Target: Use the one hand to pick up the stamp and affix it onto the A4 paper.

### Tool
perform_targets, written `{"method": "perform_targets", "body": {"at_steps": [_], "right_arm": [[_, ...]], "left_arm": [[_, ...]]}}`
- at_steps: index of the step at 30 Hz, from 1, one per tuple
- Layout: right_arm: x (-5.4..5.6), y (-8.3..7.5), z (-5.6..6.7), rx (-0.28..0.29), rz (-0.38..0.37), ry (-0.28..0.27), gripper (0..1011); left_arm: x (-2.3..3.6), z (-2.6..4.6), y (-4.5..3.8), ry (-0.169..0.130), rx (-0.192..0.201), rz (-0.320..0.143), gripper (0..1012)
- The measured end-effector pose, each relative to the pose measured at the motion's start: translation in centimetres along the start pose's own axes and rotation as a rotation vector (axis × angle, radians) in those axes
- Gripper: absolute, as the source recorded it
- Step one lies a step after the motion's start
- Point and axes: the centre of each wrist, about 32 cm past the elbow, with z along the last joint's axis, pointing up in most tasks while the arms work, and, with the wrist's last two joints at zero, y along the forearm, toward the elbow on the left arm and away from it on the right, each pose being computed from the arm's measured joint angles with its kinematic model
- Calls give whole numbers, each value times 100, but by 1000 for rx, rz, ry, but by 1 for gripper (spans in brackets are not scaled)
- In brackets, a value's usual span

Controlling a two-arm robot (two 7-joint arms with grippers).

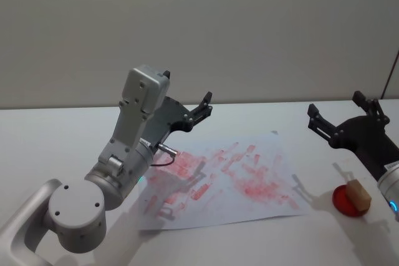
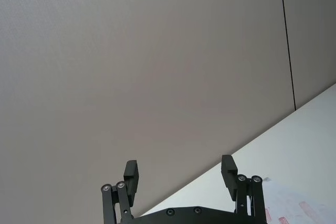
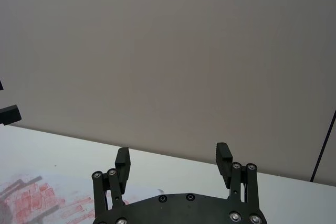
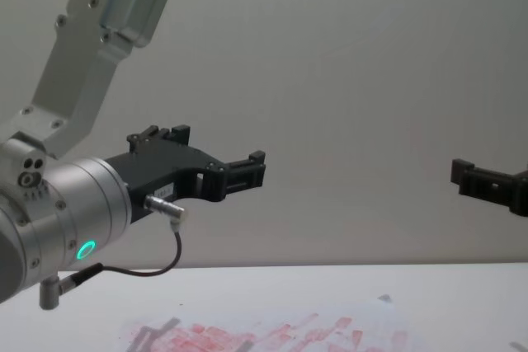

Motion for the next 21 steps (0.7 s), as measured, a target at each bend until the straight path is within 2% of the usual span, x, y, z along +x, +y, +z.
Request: {"method": "perform_targets", "body": {"at_steps": [10, 21], "right_arm": [[13, -51, 6, -3, -10, -8, 1001], [31, -313, -1, -76, -85, -29, 1001]], "left_arm": [[0, 0, 0, 0, 0, 0, 1001], [0, 0, 0, 0, 0, 0, 1001]]}}
